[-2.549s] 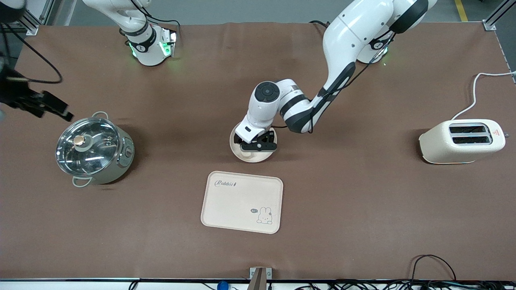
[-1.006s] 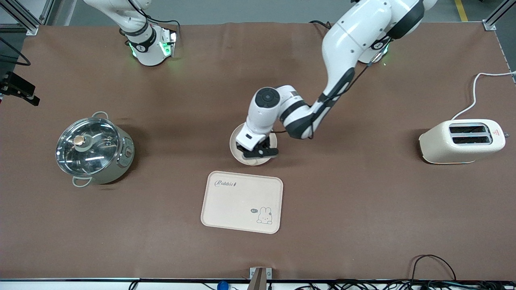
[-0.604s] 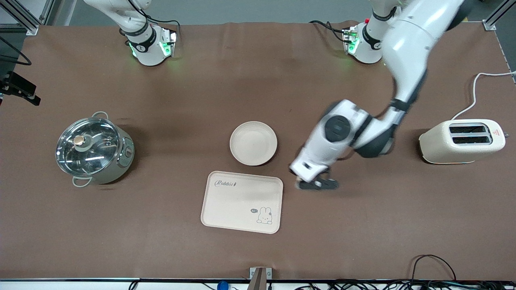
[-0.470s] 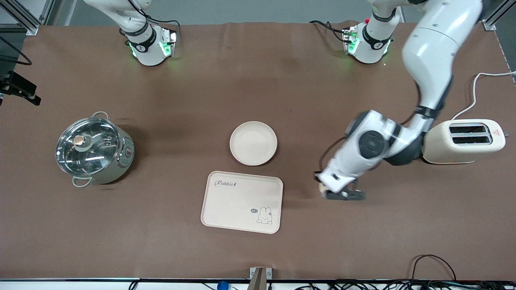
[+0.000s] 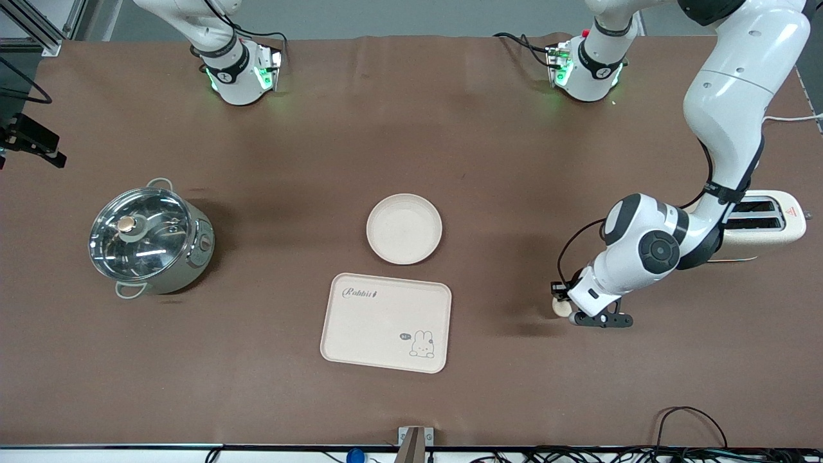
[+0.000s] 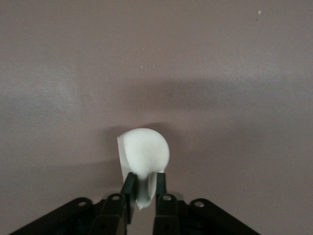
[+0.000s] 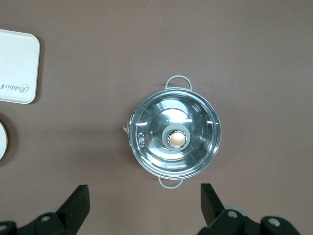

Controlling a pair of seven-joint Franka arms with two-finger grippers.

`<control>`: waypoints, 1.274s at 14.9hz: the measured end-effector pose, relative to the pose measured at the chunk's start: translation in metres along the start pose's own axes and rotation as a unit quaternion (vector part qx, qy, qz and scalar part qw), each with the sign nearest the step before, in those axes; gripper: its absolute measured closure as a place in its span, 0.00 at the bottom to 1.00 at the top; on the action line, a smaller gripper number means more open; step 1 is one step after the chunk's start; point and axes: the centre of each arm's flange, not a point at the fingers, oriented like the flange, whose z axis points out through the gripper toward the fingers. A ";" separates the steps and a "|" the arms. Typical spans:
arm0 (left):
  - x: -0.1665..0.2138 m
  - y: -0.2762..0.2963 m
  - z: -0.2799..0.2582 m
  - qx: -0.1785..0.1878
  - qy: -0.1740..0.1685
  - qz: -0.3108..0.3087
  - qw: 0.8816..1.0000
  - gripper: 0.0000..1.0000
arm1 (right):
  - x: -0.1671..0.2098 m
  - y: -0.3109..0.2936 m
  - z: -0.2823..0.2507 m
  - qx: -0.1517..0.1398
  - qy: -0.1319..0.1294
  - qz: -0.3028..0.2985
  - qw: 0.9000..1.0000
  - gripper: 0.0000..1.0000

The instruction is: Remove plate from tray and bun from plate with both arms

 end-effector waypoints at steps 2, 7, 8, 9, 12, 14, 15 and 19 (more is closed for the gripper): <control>0.002 0.001 -0.001 -0.002 0.005 0.003 1.000 0.48 | 0.000 0.000 0.000 0.000 0.000 0.000 1.000 0.00; 0.028 0.020 -0.095 0.020 0.014 0.010 1.000 0.02 | 0.000 0.000 0.000 0.000 -0.001 0.000 1.000 0.00; 0.032 0.027 -0.128 0.029 0.013 0.012 0.999 0.00 | 0.000 0.000 0.000 0.000 0.000 0.000 1.000 0.00; 0.032 0.033 -0.158 0.038 0.012 0.013 0.999 0.00 | 0.000 0.000 0.000 0.000 0.000 0.000 1.000 0.00; 0.022 0.043 -0.224 0.058 0.020 0.010 0.998 0.00 | 0.000 0.000 -0.001 0.000 0.000 0.000 1.000 0.00; 0.011 0.040 -0.263 0.066 0.024 -0.008 0.998 0.00 | 0.000 0.000 -0.002 0.000 0.001 0.000 1.000 0.00; 0.003 0.035 -0.283 0.073 0.018 -0.010 0.997 0.00 | 0.000 0.000 -0.003 0.000 0.002 -0.001 1.000 0.00; -0.042 0.010 -0.383 0.076 0.023 -0.005 0.997 0.00 | 0.000 -0.001 -0.006 0.000 0.006 -0.001 1.000 0.00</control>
